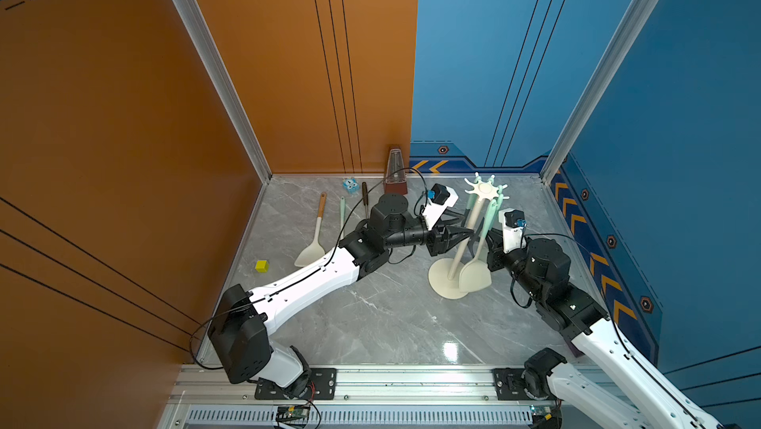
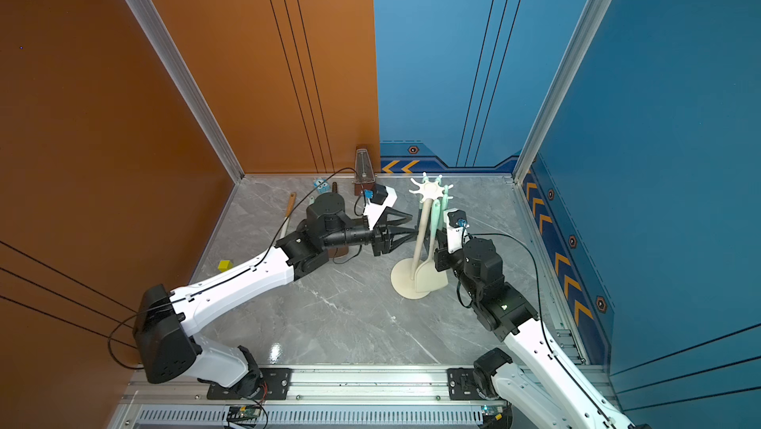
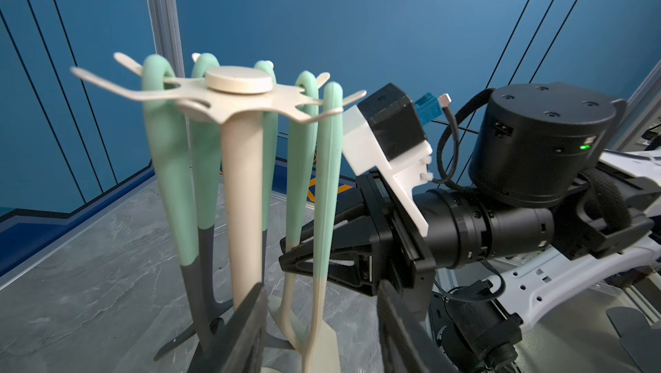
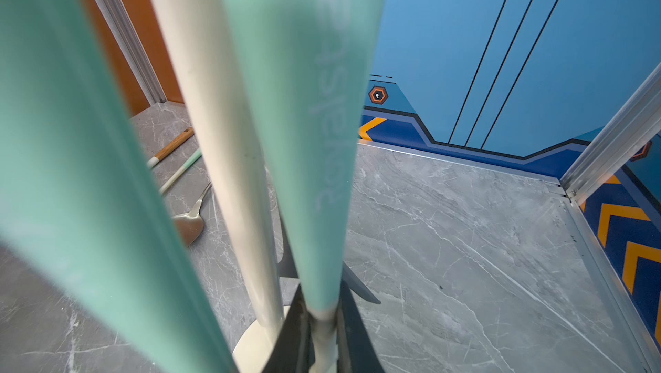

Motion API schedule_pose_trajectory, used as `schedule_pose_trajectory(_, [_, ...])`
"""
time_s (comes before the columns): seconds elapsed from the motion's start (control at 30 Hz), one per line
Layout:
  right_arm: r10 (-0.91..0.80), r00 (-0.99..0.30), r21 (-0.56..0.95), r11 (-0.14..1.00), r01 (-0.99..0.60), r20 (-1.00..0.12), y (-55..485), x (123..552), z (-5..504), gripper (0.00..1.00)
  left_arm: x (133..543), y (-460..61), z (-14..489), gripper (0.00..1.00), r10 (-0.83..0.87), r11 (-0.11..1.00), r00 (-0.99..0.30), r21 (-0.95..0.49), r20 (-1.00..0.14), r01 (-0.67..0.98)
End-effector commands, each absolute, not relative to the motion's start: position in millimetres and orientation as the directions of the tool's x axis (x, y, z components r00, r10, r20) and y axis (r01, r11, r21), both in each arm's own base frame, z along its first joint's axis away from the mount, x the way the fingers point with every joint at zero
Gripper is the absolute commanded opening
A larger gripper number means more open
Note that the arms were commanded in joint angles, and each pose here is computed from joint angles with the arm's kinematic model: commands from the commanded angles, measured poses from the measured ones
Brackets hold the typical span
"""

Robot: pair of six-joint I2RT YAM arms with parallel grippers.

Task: Take the spatula off the kitchen utensil rack
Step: Take off the spatula from the rack.

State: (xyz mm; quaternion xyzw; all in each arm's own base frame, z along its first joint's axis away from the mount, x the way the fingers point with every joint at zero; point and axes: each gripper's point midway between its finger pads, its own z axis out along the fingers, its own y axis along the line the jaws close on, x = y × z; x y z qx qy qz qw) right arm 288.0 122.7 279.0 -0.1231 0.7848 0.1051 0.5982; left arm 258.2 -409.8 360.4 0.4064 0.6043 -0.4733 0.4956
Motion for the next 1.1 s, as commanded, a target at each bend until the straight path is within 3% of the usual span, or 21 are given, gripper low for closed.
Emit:
schedule_pose_trajectory(0.0, [-0.122,-0.392,-0.006,0.959,-0.285,-0.912,111.4,277.9,231.1,0.00,254.7,-420.3,375.1,0.49,-0.008,0.199,-0.163,-0.161,-0.987,0.967])
schedule_pose_trajectory(0.37, [-0.100,-0.351,0.003,0.959,-0.282,-0.931,109.0,274.4,229.6,0.00,244.2,-434.4,376.4,0.40,-0.023,0.168,-0.156,-0.158,-0.987,0.973])
schedule_pose_trajectory(1.07, [-0.088,-0.336,0.014,0.957,-0.289,-0.938,110.0,273.4,229.5,0.00,253.8,-457.1,366.0,0.34,-0.010,0.169,-0.187,-0.186,-0.982,0.968])
